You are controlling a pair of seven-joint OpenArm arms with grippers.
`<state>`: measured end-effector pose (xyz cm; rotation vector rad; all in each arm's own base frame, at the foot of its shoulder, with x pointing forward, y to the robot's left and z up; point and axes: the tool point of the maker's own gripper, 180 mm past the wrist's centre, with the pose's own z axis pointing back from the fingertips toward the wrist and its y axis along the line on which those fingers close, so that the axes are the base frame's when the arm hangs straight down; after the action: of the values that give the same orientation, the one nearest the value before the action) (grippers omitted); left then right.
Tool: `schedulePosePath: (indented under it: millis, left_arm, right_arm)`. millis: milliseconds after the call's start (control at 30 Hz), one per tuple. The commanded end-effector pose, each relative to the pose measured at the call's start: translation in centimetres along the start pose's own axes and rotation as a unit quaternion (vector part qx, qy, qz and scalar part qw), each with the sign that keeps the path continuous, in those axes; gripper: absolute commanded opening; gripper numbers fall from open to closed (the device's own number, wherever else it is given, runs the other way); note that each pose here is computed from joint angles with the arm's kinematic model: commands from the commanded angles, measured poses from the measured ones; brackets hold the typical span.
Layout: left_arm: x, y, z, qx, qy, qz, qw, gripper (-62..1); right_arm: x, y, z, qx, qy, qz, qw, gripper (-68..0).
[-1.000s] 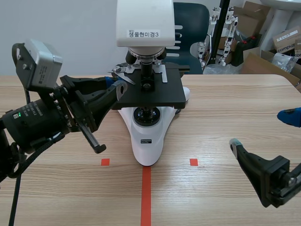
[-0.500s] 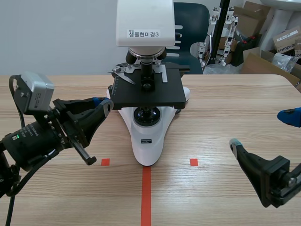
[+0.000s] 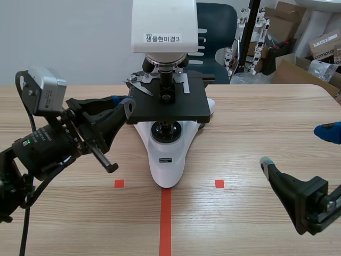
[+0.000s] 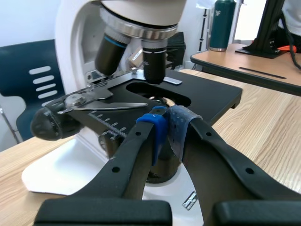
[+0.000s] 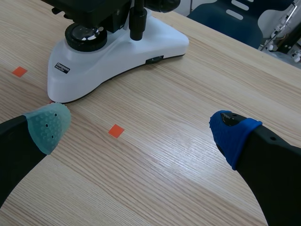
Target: Point at the objective lens
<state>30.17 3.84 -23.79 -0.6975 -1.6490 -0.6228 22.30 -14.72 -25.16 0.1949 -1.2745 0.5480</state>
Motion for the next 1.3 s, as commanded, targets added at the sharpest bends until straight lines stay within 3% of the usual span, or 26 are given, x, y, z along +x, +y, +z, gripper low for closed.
schedulePosePath:
  millis: [0, 1267]
  left_arm:
    - [1.52, -0.06, -0.51, 0.000, -0.030, -0.001, 0.9996, -56.7]
    - [1.89, -0.11, -1.07, -0.007, -0.034, -0.009, 0.9994, -56.7]
  right_arm:
    - [0.80, -0.27, -0.16, -0.001, -0.013, 0.005, 0.9999, 0.4]
    - [0.80, -0.27, -0.16, -0.001, -0.013, 0.005, 0.9999, 0.4]
